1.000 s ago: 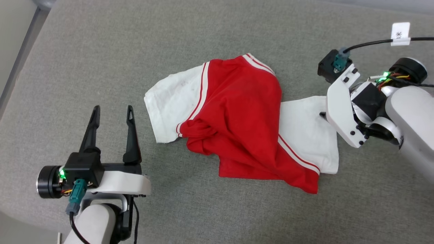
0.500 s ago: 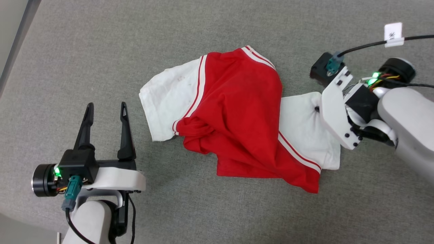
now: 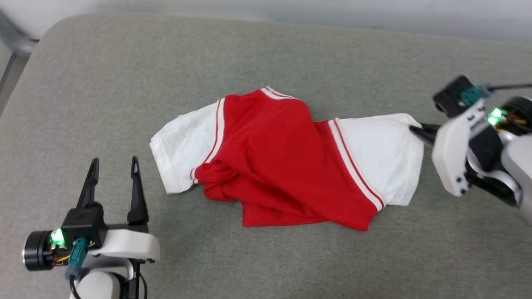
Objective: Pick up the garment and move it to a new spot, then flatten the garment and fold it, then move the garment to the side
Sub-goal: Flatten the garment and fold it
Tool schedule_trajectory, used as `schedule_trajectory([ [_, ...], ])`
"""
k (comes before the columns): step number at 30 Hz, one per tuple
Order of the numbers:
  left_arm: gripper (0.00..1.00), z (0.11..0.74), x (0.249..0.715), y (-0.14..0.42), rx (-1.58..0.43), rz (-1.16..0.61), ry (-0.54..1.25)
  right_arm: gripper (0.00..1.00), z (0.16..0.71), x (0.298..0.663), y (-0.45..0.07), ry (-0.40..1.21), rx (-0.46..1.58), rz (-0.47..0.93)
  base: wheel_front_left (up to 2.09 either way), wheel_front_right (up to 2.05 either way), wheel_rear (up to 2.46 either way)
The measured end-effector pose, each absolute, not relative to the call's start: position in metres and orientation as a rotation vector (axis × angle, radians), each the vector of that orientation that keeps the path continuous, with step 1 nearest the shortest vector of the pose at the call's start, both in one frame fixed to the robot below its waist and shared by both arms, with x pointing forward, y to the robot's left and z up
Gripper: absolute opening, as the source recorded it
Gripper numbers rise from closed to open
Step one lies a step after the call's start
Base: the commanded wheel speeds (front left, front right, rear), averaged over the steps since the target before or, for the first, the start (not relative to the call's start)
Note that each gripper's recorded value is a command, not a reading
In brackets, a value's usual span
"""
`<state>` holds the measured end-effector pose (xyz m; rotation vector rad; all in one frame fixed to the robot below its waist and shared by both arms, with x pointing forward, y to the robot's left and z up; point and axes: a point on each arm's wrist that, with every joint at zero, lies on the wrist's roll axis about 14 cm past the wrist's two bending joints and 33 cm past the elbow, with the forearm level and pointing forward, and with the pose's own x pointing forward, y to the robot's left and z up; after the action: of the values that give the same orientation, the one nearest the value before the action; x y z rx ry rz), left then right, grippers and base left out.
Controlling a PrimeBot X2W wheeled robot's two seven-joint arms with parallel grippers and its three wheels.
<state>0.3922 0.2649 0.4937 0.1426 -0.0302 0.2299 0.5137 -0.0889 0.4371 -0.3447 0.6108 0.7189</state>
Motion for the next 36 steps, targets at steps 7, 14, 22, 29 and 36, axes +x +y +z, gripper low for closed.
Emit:
schedule_trajectory([
  [7, 1.0, 0.496, 0.389, 0.256, 0.133, 0.195, -0.039, 0.0, 0.437, 0.48, -0.163, 0.624, -0.243, 0.542, 0.0, 0.0, 0.0],
  [14, 1.0, 0.5, 0.391, 0.247, 0.125, 0.147, -0.053, 0.0, 0.42, 0.442, -0.232, 0.674, -0.169, 0.349, 0.0, 0.0, 0.0],
  [22, 1.0, 0.514, 0.413, 0.243, 0.153, 0.028, -0.066, 0.0, 0.412, 0.424, -0.252, 0.657, -0.12, 0.263, 0.0, 0.0, 0.0],
  [29, 1.0, 0.532, 0.455, 0.242, 0.18, -0.106, 0.053, 0.0, 0.417, 0.421, -0.244, 0.636, -0.11, 0.261, 0.0, 0.0, 0.0],
  [36, 1.0, 0.524, 0.489, 0.222, 0.143, -0.234, 0.305, 0.0, 0.419, 0.421, -0.237, 0.623, -0.111, 0.267, 0.0, 0.0, 0.0],
])
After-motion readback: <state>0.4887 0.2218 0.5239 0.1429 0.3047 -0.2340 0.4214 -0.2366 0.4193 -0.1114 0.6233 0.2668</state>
